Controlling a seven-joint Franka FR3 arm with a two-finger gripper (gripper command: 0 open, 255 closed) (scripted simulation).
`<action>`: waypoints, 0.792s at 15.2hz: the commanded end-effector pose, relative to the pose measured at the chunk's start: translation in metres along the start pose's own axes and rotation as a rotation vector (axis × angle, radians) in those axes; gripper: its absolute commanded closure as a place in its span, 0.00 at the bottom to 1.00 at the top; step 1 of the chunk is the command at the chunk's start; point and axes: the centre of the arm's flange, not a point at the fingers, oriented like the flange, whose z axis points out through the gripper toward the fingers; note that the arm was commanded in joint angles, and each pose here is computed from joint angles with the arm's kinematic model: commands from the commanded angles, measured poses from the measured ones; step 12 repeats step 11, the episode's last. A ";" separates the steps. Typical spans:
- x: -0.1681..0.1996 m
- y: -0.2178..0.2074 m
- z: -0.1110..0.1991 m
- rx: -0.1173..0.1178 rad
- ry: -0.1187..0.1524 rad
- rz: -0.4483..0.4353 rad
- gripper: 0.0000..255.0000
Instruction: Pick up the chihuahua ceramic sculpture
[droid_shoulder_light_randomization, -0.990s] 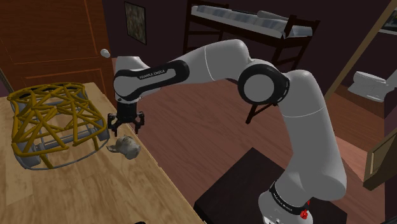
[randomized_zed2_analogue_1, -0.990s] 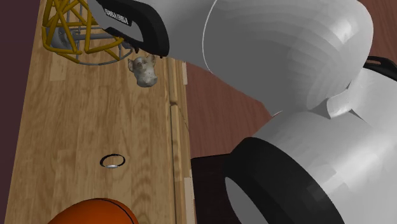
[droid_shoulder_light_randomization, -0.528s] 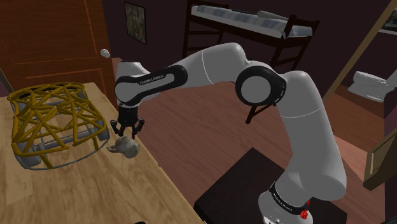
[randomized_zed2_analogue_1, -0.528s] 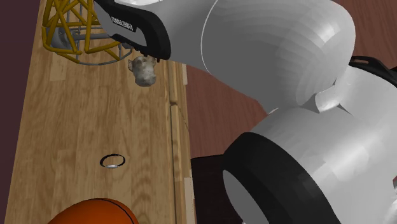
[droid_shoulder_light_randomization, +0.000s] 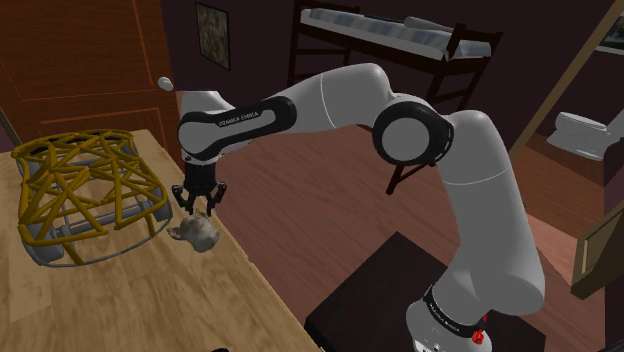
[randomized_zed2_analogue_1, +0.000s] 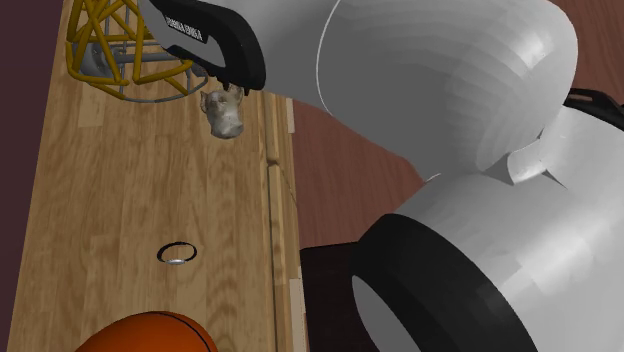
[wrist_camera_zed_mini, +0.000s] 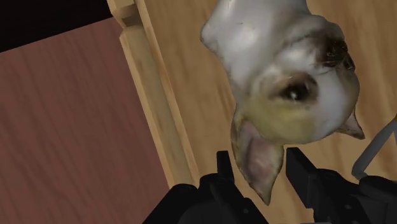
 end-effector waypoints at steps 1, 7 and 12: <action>-0.003 -0.002 -0.013 0.003 0.003 0.000 1.00; -0.008 -0.007 -0.044 0.003 0.003 0.000 1.00; -0.010 -0.008 -0.055 0.003 0.003 0.000 1.00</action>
